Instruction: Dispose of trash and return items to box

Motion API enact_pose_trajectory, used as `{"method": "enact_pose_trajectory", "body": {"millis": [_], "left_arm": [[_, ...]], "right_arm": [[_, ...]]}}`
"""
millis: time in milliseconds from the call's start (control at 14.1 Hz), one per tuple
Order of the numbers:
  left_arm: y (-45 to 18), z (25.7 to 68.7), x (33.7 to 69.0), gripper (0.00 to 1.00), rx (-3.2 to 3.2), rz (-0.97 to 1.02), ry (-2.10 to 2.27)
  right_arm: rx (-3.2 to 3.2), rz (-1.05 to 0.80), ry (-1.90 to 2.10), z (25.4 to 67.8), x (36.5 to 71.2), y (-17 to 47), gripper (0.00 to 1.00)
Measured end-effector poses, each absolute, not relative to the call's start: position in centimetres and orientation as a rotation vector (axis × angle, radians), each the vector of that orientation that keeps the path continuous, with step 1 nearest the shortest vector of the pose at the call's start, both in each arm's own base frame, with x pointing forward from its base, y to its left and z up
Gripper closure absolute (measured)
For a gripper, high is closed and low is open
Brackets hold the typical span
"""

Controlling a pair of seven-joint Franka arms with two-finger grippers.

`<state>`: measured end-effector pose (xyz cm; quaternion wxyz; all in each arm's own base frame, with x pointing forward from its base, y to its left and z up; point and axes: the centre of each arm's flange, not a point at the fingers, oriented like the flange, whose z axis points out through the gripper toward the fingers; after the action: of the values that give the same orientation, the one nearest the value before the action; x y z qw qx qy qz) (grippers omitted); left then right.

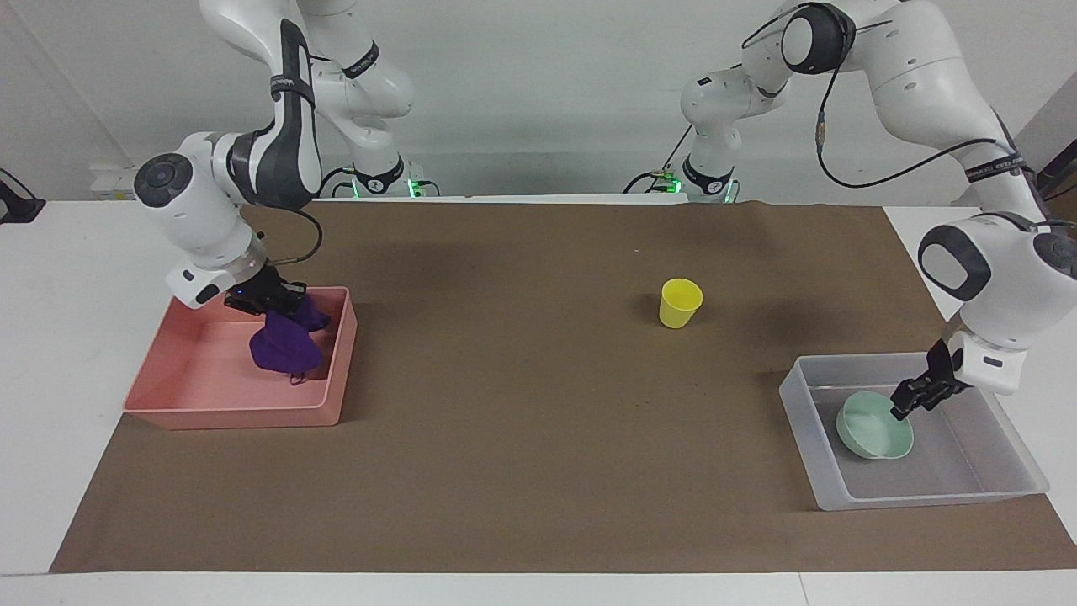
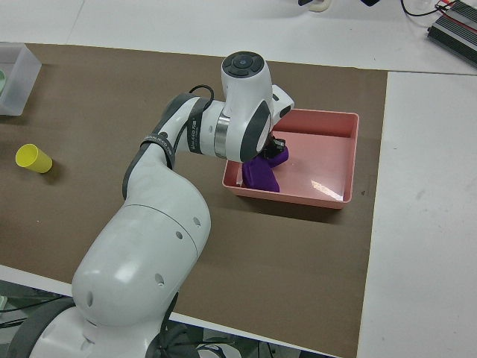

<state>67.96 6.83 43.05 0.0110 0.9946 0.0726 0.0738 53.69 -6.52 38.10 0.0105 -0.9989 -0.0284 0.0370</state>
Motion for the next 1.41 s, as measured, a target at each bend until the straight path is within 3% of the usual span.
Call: {"method": "enact_pose_trajectory", "body": {"millis": [141, 283, 566, 778, 919, 990, 1414], "left_arm": [[3.8, 48.5, 65.2, 0.04, 3.116, 0.135, 0.184], [-1.1, 50.4, 61.2, 0.03, 3.129, -0.043, 0.203], [-12.5, 43.9, 52.5, 0.03, 3.178, -0.231, 0.184], [-18.0, 38.9, 46.5, 0.03, 3.199, -0.186, 0.218], [-19.3, 37.2, 44.5, 0.04, 3.202, -0.172, 0.233], [-19.5, 36.5, 44.0, 0.08, 3.197, -0.149, 0.262], [-19.6, 34.9, 43.5, 0.78, 3.167, -0.069, 0.323]], "right_arm": [[-3.117, 0.120, -0.092, 37.3, 53.6, -6.4, 0.68], [-3.118, 0.109, -0.096, 37.6, 53.8, -6.3, 0.48], [-3.115, 0.118, -0.130, 41.8, 55.0, -5.3, 0.06], [-3.110, 0.128, -0.207, 46.0, 55.5, -2.5, 0.04], [-3.105, 0.158, -0.245, 48.1, 55.5, -0.9, 0.04], [-3.102, 0.178, -0.255, 49.4, 55.5, -0.6, 0.04], [-3.090, 0.271, -0.258, 57.0, 53.8, -0.5, 0.02]]}}
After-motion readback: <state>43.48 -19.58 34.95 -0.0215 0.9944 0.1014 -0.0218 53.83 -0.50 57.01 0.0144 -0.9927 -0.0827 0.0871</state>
